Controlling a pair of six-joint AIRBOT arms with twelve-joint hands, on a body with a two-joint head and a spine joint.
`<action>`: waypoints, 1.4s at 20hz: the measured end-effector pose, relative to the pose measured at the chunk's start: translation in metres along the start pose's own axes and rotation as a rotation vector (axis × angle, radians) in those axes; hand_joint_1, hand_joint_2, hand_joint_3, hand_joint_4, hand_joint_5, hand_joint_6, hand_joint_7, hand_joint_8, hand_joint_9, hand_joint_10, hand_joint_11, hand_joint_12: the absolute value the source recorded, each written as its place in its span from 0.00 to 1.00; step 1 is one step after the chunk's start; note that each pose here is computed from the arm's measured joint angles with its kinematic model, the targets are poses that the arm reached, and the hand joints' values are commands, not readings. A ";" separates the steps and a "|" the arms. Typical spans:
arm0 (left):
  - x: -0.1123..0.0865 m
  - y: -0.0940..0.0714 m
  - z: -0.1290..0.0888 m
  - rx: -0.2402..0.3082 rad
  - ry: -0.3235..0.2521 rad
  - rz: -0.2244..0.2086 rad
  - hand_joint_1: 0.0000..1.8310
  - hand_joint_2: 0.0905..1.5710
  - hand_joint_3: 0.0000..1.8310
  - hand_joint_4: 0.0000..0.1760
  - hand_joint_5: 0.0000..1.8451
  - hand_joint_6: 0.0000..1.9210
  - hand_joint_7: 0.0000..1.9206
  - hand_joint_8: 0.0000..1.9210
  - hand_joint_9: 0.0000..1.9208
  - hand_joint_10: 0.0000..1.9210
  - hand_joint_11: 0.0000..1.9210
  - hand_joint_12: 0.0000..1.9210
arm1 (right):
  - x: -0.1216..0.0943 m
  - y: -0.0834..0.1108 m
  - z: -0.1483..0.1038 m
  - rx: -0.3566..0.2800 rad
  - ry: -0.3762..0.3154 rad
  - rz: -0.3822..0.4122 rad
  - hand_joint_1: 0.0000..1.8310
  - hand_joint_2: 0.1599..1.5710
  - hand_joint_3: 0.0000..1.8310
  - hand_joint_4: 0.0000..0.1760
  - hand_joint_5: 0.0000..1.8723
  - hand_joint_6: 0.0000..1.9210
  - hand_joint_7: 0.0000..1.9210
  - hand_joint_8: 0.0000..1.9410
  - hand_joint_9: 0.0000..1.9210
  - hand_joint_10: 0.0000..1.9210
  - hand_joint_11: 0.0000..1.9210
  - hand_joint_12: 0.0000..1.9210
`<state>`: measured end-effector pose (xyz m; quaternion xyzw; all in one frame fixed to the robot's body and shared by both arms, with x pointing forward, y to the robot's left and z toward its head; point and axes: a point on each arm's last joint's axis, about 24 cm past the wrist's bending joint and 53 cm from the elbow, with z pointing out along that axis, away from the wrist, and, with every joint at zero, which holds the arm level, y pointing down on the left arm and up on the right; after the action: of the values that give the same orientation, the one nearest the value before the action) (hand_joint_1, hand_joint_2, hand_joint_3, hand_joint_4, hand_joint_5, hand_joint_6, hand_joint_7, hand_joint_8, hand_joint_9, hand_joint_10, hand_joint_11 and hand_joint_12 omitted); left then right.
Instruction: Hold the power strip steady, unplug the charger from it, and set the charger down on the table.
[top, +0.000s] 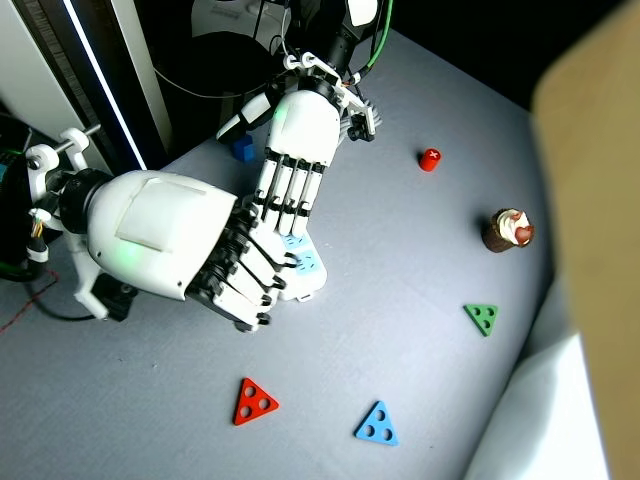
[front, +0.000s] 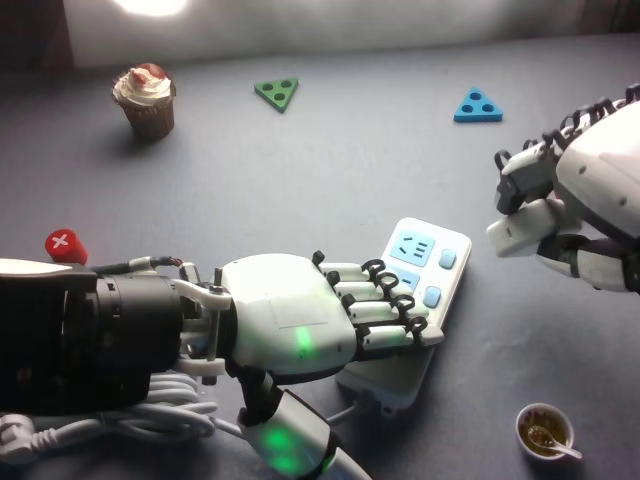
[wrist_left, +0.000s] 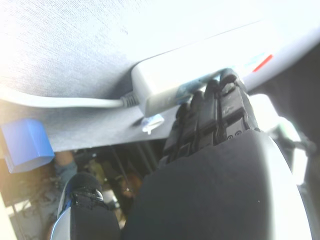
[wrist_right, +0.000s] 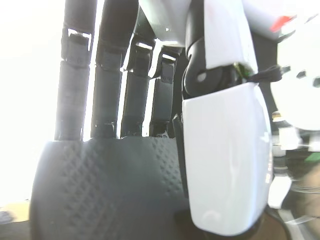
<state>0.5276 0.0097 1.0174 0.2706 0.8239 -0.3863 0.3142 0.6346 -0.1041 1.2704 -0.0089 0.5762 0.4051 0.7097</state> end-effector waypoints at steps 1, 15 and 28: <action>0.000 0.000 0.000 0.000 0.000 0.001 0.00 0.56 0.00 0.00 0.01 0.00 0.01 0.00 0.00 0.00 0.02 0.02 | -0.001 0.003 -0.002 -0.022 -0.008 -0.032 0.76 0.62 0.00 0.00 0.59 0.39 0.65 0.23 0.56 0.49 0.48 0.37; -0.003 0.000 -0.002 0.003 -0.005 0.000 0.00 0.56 0.00 0.00 0.00 0.00 0.01 0.00 0.00 0.00 0.01 0.01 | 0.056 0.030 -0.031 -0.240 0.107 -0.242 0.76 0.62 0.00 0.00 0.57 0.41 0.64 0.23 0.59 0.47 0.49 0.42; -0.007 -0.002 -0.002 0.009 -0.013 0.009 0.00 0.56 0.00 0.00 0.00 0.00 0.01 0.00 0.01 0.00 0.02 0.01 | 0.062 0.023 -0.028 -0.209 0.090 -0.256 0.65 0.62 0.00 0.00 0.42 0.00 0.45 0.00 0.50 0.00 0.38 0.32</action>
<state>0.5304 0.0089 1.0246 0.2733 0.8190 -0.3900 0.3199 0.5990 -0.0666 1.2202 -0.1741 0.5564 0.3684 0.7241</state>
